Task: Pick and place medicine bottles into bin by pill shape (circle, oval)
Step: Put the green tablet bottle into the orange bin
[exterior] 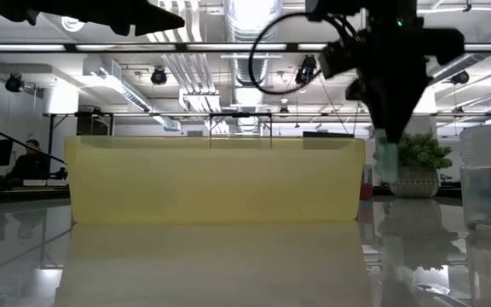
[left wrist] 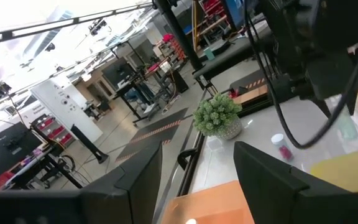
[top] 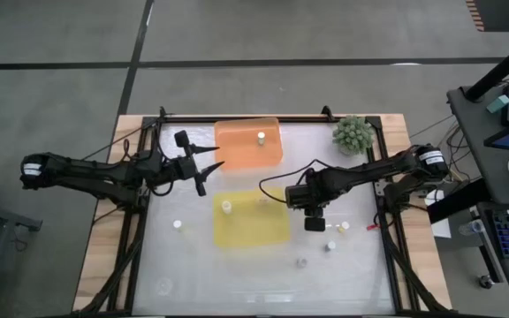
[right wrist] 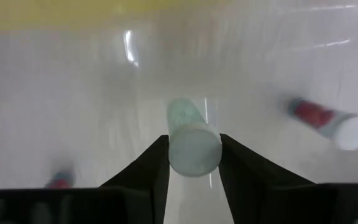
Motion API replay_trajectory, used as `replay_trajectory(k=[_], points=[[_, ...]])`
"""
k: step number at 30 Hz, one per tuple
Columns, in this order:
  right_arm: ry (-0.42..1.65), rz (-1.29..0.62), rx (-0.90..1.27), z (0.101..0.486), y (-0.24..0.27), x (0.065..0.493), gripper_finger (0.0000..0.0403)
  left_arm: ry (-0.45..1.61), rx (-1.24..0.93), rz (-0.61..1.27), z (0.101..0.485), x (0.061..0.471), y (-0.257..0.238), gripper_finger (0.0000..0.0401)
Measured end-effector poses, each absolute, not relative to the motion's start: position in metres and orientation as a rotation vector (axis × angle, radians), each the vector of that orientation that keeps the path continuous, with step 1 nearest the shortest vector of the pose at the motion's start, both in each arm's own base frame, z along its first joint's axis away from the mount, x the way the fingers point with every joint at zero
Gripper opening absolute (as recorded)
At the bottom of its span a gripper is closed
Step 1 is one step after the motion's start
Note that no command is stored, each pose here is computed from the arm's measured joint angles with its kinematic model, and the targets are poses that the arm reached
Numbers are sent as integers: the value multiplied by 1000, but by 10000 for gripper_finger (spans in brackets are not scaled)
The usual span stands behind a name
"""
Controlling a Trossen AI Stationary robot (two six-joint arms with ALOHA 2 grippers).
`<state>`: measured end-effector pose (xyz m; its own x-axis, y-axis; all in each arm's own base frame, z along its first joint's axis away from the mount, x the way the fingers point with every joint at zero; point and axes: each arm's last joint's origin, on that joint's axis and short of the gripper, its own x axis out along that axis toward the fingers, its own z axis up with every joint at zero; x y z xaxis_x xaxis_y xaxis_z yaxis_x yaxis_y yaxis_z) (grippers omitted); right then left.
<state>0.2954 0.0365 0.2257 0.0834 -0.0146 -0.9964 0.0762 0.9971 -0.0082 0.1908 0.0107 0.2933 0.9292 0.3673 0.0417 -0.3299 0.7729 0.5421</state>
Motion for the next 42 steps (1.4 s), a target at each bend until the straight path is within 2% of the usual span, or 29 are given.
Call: replay_trajectory(k=[11,20,26,30,35,42], points=[[1325,-124,72,293,0,328,112,70,575,378,293,191,11,184],[1341,-63,-77,304,-45,374,112,73,592,378,293,191,11,184],[1280,-47,-138,314,-96,394,112,75,593,377,293,191,11,184],[1286,-53,-105,305,-136,396,112,76,594,377,293,191,11,184],[1326,-41,-34,274,-182,398,112,76,594,377,293,191,11,184],[1394,-31,-10,236,-218,398,112,75,599,378,293,191,11,184]])
